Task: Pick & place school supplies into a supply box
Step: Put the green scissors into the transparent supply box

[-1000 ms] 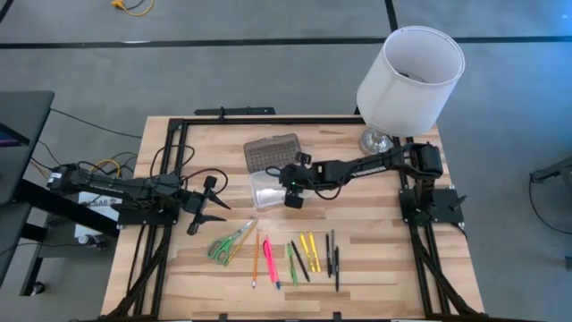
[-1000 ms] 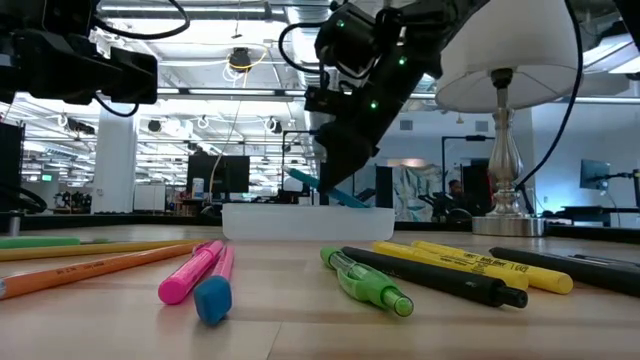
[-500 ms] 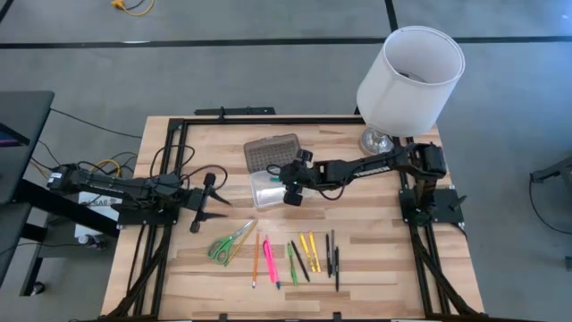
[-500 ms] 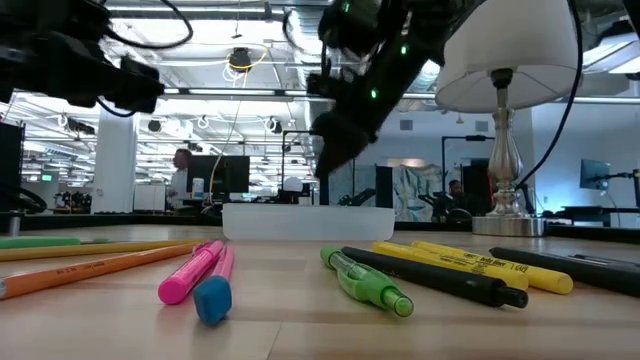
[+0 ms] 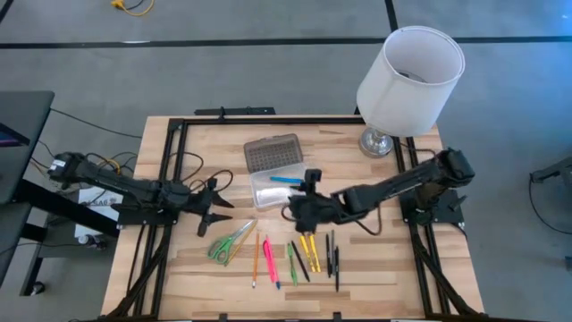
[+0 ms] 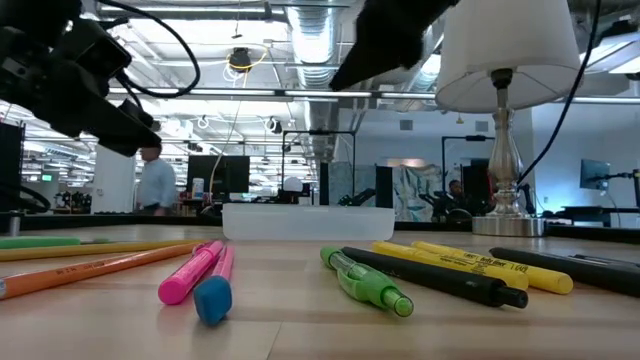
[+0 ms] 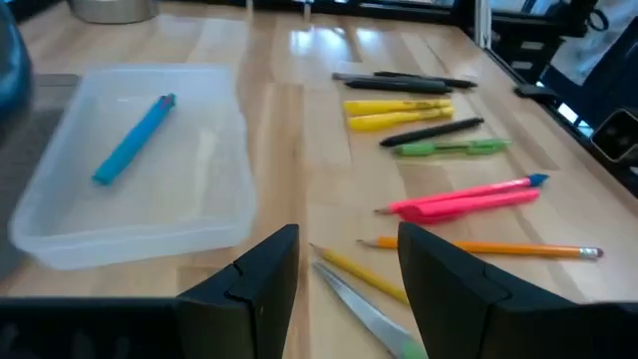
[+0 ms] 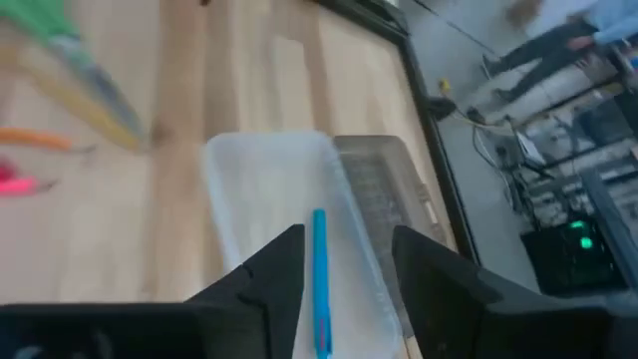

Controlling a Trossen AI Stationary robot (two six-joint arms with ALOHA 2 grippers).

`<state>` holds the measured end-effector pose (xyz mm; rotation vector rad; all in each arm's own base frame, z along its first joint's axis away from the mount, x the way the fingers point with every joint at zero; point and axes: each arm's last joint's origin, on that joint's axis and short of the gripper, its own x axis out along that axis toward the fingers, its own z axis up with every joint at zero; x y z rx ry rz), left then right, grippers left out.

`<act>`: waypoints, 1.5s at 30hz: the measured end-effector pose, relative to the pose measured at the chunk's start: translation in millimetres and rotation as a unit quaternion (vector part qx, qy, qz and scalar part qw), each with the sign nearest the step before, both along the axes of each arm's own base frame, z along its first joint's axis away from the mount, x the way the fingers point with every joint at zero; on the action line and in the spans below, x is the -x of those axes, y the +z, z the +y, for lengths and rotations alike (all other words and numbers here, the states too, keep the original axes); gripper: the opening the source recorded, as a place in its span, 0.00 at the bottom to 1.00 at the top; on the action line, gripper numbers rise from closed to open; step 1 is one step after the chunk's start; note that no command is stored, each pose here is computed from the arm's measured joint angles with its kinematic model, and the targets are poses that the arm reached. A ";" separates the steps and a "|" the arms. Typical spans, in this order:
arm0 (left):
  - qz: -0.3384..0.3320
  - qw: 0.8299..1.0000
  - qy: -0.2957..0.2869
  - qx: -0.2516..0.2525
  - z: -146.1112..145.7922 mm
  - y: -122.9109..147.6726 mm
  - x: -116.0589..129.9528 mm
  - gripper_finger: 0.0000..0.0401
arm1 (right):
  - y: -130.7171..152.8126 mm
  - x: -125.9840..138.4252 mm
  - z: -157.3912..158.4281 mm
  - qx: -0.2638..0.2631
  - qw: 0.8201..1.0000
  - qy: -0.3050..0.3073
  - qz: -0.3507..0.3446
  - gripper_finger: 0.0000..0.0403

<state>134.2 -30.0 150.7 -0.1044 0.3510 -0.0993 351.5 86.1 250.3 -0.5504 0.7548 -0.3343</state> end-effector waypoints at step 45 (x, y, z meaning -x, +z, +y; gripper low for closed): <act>0.476 0.879 0.011 0.023 -101.3 -0.9 -59.1 0.42 | -40.0 93.3 -5.7 -0.047 0.987 0.012 -0.154 0.29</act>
